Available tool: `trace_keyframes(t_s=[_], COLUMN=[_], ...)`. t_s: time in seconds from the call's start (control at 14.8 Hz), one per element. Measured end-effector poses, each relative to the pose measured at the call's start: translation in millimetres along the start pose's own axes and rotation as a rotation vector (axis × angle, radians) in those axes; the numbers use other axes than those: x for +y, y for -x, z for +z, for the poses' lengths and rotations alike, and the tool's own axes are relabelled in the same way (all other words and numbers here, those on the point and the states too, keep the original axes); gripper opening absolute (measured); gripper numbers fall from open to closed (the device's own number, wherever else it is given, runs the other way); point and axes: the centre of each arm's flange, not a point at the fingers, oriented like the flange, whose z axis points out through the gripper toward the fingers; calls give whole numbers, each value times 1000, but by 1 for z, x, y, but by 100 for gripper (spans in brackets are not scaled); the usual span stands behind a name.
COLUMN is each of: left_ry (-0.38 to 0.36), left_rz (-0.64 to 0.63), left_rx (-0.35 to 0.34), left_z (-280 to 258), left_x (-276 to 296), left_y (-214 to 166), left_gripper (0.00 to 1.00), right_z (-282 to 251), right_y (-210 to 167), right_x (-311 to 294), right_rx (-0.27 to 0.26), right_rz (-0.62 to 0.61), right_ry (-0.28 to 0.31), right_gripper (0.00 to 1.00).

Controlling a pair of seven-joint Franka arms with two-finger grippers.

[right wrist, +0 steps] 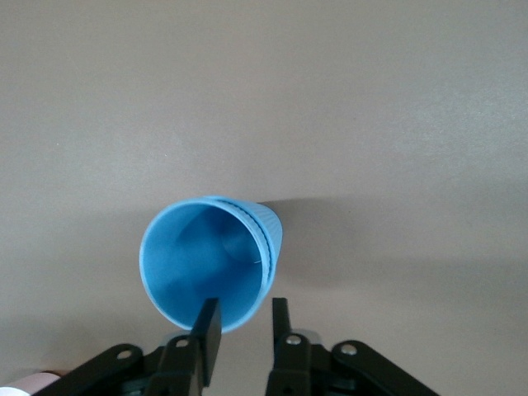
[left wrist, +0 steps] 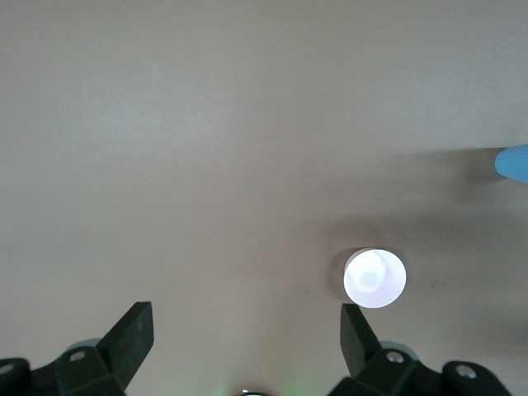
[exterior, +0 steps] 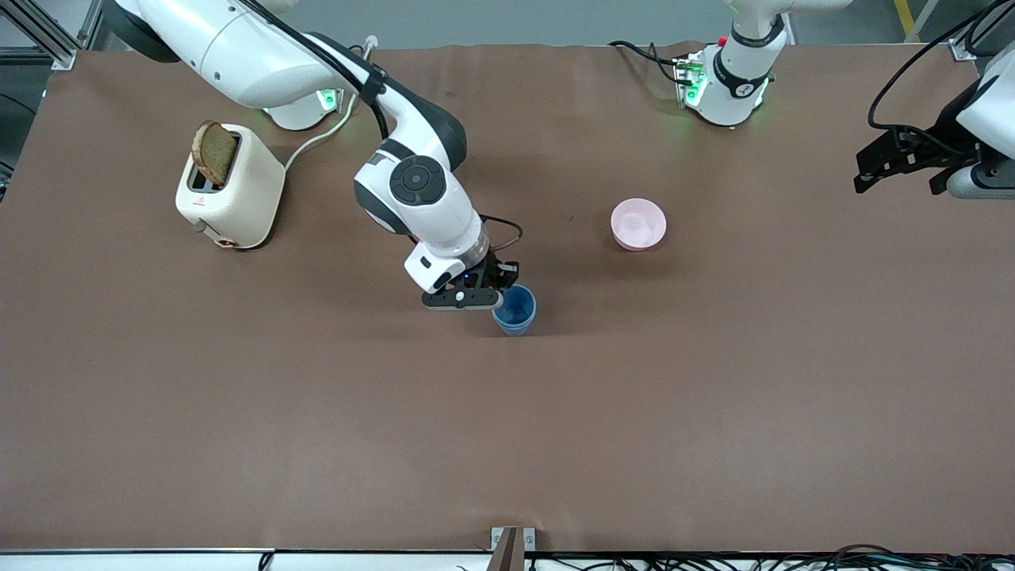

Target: Stack blue cups with both arms

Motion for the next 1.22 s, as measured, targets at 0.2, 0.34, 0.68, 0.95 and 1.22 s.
trace_keyframes(t_s=[0.2,0.34,0.68,0.95,1.22], left_ry=[0,0,0,0,0], left_rz=[-1,-6,-11,-11,-19], left_rx=[0,0,3,0,0], left_z=[0,0,-1,0,0], left_x=[0,-2,-5,-5,-10], left_y=[0,0,0,-1,-2], left_gripper=[100,100,100,100,100], right_z=[-12,-40,-143,-208,-277], right_y=[-12,-29,-51,-74,-97], right_x=[4,18,74,148,248], right_rx=[23,57,89,52,50], right_rz=[14,37,32,58,90], right_ry=[-11,5,199,255,279], right_gripper=[47,67,94,93,93])
